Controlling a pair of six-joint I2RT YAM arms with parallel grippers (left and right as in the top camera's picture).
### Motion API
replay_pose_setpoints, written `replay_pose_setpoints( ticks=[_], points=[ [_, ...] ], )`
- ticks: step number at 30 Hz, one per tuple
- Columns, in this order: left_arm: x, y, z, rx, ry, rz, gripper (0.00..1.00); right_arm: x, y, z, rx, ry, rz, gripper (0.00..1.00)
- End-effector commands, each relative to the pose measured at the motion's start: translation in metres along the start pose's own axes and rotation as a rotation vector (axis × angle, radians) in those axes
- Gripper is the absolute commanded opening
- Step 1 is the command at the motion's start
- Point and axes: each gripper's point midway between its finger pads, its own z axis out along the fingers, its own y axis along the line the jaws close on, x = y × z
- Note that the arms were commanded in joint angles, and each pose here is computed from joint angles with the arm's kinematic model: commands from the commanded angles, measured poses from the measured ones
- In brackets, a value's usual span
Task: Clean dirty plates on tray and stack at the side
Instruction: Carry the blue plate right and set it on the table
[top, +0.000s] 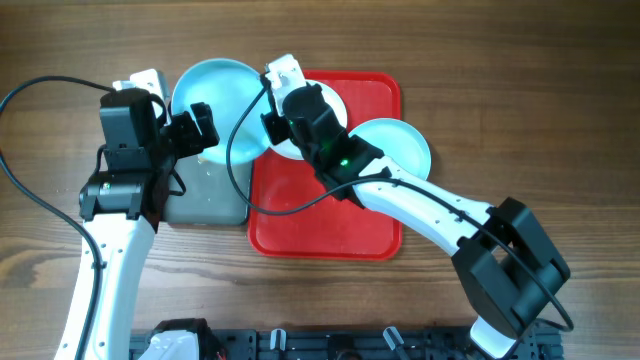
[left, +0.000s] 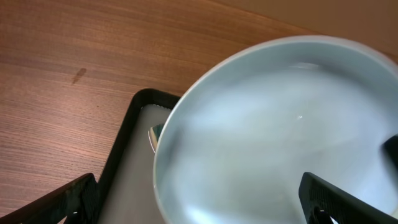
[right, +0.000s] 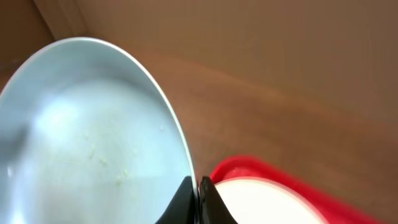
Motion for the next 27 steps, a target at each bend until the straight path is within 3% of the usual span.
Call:
replay_pose_setpoints(
  ticks=[1,6,9,18,27],
  points=[
    [-0.003,0.002,-0.001,-0.008,-0.009,0.002,1.00,0.009,0.011,0.003,-0.072,0.048,0.171,0.04],
    [-0.003,0.002,-0.001,-0.008,-0.009,0.002,1.00,0.015,0.004,0.004,-0.147,0.103,0.247,0.04],
    [-0.003,0.002,-0.001,-0.008,-0.009,0.002,1.00,0.026,-0.041,0.006,-0.060,0.154,0.383,0.04],
    [-0.003,0.002,-0.001,-0.008,-0.009,0.002,1.00,0.046,-0.169,-0.006,0.120,0.213,0.526,0.04],
    [-0.003,0.002,-0.001,-0.008,-0.009,0.002,1.00,0.081,-0.322,-0.064,0.391,0.231,0.758,0.04]
  ],
)
